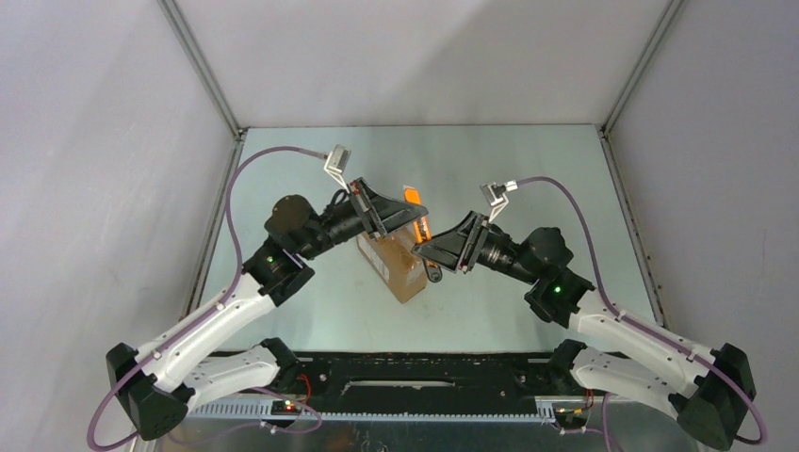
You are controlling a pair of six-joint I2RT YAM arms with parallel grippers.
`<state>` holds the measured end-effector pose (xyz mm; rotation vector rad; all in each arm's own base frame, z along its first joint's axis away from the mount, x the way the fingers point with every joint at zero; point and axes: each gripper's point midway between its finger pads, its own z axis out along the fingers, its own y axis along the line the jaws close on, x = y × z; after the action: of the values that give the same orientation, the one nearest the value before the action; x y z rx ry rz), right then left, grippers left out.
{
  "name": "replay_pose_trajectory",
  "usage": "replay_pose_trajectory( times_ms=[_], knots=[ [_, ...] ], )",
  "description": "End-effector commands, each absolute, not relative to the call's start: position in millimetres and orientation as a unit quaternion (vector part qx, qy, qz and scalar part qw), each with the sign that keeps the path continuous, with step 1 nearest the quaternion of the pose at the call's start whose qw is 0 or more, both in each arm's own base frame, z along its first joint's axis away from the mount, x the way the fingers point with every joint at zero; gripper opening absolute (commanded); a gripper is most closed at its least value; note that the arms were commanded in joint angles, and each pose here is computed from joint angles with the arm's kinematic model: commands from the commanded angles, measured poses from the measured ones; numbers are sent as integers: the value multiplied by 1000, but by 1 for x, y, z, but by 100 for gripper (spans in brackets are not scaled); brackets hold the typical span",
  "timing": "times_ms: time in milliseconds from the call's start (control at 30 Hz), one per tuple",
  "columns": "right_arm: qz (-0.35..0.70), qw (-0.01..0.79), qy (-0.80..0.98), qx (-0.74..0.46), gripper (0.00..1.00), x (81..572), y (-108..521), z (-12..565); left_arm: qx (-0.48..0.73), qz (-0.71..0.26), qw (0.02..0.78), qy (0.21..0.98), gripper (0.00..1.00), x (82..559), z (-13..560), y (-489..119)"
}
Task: Unpack the express box
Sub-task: Cut the express box at the center of the board.
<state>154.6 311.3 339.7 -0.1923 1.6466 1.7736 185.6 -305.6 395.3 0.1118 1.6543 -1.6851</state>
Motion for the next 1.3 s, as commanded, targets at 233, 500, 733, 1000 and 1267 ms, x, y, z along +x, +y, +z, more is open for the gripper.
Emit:
replay_pose_trajectory(
  times_ms=[233,500,733,1000,1267],
  knots=[
    [711,349,607,-67,45,158,317,363,72,-668,392,628,0,174,401,-309],
    [692,344,632,-57,0,161,313,350,57,-630,393,668,0,181,379,-305],
    [639,336,692,-17,0,161,276,295,-58,-462,417,780,100,213,321,-256],
    [623,289,726,10,0,137,249,227,-183,-295,344,872,97,223,255,-222],
    [643,229,731,22,0,122,250,190,-236,-192,253,919,83,228,217,-233]
  ],
)
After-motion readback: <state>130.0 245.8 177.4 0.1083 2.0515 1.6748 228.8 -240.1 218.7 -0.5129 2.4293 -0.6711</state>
